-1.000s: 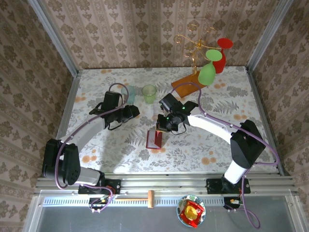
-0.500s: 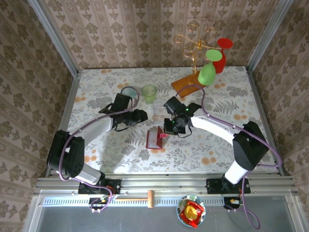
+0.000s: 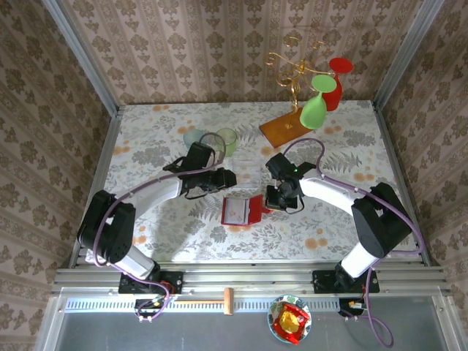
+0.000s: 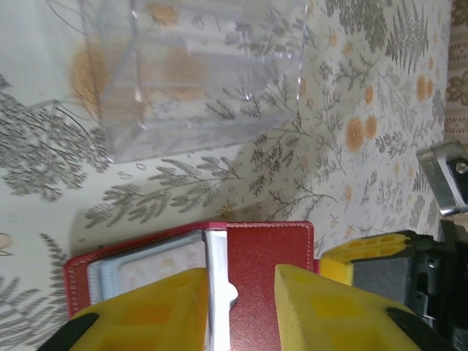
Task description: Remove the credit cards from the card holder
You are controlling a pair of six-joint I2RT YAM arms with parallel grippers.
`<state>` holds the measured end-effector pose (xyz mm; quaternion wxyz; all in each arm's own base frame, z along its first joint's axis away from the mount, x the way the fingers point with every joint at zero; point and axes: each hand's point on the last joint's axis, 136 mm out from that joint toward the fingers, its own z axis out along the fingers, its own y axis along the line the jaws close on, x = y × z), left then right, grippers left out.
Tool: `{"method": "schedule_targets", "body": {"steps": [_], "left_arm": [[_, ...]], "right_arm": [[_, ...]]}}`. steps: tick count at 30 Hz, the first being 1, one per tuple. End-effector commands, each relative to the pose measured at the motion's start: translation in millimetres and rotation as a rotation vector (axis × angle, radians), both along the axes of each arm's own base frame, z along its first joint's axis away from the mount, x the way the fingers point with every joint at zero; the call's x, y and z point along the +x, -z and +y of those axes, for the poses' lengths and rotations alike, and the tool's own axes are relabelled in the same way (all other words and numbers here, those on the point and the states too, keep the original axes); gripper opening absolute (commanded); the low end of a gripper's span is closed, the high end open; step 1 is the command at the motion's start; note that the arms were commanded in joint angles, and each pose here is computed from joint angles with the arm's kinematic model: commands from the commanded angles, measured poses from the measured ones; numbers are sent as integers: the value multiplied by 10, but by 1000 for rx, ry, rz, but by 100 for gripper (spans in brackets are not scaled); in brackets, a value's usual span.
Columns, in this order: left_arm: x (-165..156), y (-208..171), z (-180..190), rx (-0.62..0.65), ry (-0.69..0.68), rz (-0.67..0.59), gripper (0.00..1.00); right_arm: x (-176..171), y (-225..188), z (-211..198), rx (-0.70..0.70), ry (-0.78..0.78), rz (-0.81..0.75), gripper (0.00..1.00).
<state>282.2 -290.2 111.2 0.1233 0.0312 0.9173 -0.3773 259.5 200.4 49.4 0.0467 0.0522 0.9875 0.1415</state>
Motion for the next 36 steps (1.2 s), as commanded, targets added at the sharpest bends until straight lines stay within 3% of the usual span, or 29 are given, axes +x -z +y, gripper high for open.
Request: {"method": "schedule_targets", "body": {"steps": [1, 13, 23, 36], "left_arm": [[-40, -26, -195, -45, 29, 24, 30], [-201, 123, -655, -98, 104, 92, 29], [-281, 199, -888, -126, 154, 129, 26], [-409, 382, -993, -119, 184, 182, 20]], "right_arm": [[41, 148, -155, -77, -7, -10, 0], [101, 155, -368, -149, -8, -25, 0], [19, -81, -402, -124, 24, -42, 23], [33, -717, -254, 34, 57, -153, 27]]}}
